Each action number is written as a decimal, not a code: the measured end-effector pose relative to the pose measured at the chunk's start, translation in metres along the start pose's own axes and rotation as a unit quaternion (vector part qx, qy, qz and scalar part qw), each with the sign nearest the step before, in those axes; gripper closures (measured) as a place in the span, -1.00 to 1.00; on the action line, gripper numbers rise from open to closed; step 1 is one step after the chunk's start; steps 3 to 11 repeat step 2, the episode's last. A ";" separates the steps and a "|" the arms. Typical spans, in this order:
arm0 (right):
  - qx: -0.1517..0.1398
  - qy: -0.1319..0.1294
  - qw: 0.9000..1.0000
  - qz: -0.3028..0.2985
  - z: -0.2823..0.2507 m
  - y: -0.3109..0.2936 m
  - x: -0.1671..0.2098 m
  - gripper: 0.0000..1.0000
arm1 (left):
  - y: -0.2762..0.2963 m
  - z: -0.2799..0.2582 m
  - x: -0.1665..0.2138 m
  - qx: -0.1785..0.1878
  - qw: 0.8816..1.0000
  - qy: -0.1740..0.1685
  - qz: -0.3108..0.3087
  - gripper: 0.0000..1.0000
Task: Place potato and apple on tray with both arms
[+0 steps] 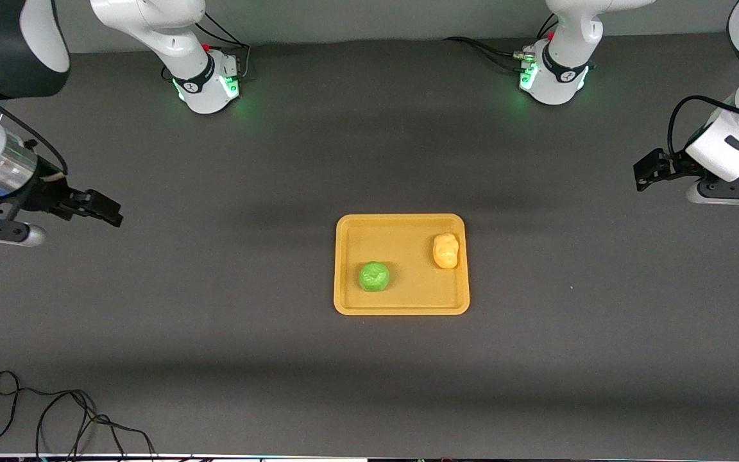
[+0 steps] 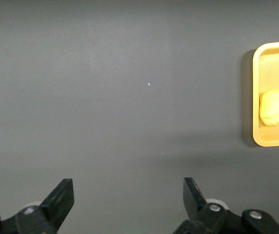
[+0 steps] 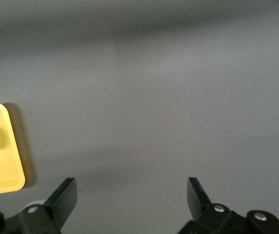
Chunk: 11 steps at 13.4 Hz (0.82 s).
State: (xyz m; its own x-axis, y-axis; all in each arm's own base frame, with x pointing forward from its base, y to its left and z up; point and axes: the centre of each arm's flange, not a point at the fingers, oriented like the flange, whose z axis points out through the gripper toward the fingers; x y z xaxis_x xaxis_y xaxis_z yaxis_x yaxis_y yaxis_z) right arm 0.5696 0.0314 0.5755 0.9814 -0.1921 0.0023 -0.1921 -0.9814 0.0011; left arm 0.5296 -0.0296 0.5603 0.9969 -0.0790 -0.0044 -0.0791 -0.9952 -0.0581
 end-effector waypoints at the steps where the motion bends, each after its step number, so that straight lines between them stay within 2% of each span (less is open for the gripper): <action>1: 0.007 -0.006 1.000 0.005 -0.006 0.010 -0.004 -1.00 | 0.000 0.000 0.000 0.000 1.000 0.000 0.000 -1.00; 11: 0.011 -0.010 1.000 0.007 -0.012 0.015 -0.008 -1.00 | 0.000 0.001 0.000 0.000 1.000 -0.001 0.000 -1.00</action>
